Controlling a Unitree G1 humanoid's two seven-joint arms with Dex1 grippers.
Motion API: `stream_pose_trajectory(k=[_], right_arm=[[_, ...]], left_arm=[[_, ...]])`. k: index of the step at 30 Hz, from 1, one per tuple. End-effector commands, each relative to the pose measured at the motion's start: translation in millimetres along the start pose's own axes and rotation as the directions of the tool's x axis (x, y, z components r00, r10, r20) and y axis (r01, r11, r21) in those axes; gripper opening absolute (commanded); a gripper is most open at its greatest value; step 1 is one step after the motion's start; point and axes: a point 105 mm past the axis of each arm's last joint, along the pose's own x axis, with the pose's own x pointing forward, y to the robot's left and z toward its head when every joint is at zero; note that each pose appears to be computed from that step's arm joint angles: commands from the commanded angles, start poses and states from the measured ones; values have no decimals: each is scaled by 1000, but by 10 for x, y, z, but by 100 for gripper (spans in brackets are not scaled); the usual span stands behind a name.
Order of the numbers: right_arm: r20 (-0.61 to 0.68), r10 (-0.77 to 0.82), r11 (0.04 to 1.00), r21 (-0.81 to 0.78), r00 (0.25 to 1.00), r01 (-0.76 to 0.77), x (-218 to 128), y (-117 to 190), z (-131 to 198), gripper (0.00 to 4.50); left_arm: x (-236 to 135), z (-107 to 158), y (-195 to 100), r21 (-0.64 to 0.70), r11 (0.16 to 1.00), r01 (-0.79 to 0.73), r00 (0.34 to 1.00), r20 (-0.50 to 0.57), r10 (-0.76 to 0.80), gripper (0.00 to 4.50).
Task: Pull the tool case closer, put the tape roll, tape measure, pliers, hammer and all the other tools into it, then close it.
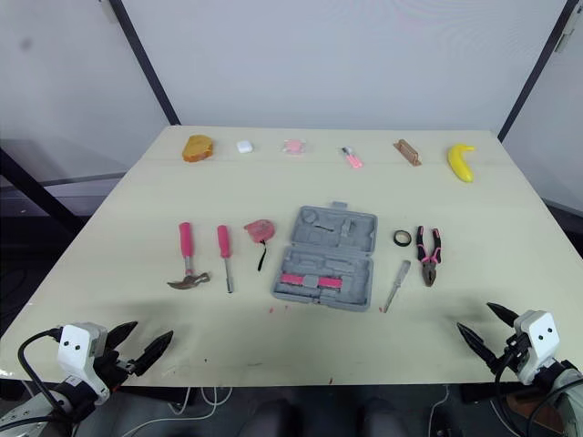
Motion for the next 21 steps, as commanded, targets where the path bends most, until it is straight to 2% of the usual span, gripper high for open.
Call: stream_pose_trajectory(k=[1, 15, 21], right_arm=[[9, 7, 999, -33, 1000, -7, -12, -52, 78, 450], [17, 43, 998, -49, 999, -43, 55, -44, 143, 450], [63, 91, 993, -86, 994, -85, 213, 33, 394, 450]], left_arm=[[-14, 64, 41, 22, 1000, -8, 1000, 25, 7, 443], [2, 151, 141, 36, 999, -11, 998, 56, 9, 443], [170, 397, 49, 75, 994, 82, 993, 83, -88, 443]])
